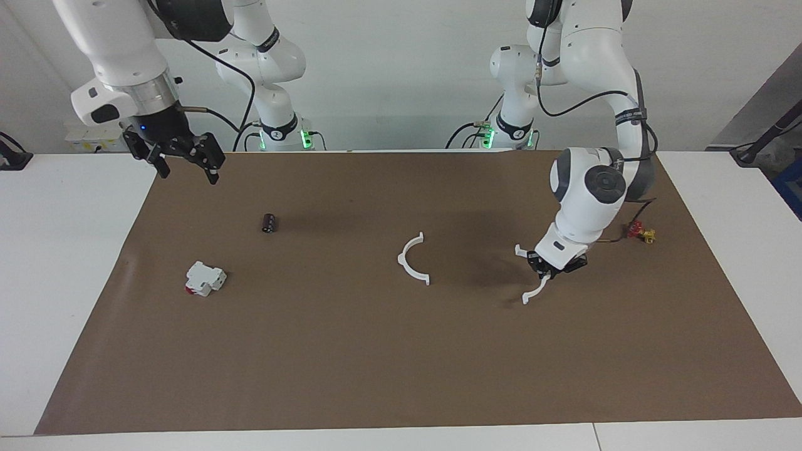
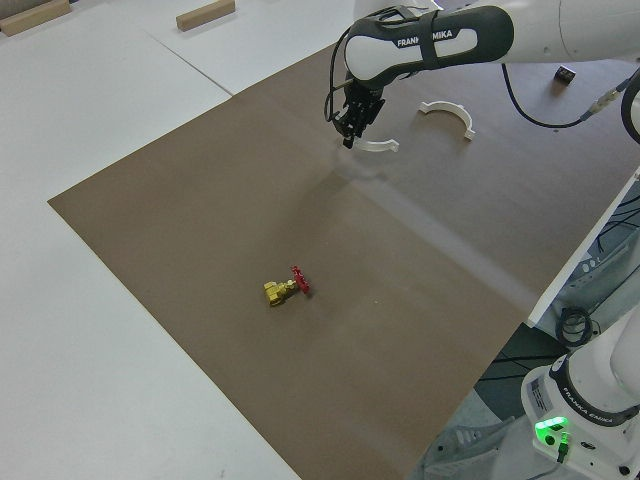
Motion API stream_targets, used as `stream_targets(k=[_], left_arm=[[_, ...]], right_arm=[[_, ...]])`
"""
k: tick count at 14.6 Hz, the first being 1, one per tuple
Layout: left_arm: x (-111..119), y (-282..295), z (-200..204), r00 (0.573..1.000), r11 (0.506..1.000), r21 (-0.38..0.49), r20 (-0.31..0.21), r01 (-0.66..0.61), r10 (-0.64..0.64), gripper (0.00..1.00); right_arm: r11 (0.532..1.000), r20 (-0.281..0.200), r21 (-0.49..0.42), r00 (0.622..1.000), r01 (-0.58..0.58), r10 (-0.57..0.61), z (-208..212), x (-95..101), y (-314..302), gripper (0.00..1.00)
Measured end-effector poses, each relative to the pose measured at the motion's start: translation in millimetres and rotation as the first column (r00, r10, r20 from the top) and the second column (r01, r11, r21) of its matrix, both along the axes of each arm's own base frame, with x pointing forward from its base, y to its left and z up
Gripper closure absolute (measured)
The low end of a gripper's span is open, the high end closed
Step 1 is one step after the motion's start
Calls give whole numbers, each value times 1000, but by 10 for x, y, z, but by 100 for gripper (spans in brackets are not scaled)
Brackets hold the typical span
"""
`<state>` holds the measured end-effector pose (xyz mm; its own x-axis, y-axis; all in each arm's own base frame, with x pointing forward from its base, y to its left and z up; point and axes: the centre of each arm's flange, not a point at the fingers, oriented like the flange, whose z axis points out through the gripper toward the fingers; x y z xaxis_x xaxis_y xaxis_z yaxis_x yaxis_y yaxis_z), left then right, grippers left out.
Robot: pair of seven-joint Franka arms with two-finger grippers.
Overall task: Assemble drain pipe with both arms
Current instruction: 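Carry the left clamp half toward the placed half while the right gripper withdraws, then press the held clamp half against the placed half with the left gripper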
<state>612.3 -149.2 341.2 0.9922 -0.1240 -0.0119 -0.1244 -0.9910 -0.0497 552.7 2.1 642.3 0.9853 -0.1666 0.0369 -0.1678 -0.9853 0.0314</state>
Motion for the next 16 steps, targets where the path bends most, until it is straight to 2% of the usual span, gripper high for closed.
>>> stream_targets(k=[7,16], left_arm=[[-428,-941,-198,998,998,9,7,-66,66,80],[-769,-1535,-276,995,996,-15,53,-85,85,80]], right_arm=[[1000,-20,0,999,-25,25,-68,2,94,0],[999,-25,0,999,-47,47,-88,0,145,0]])
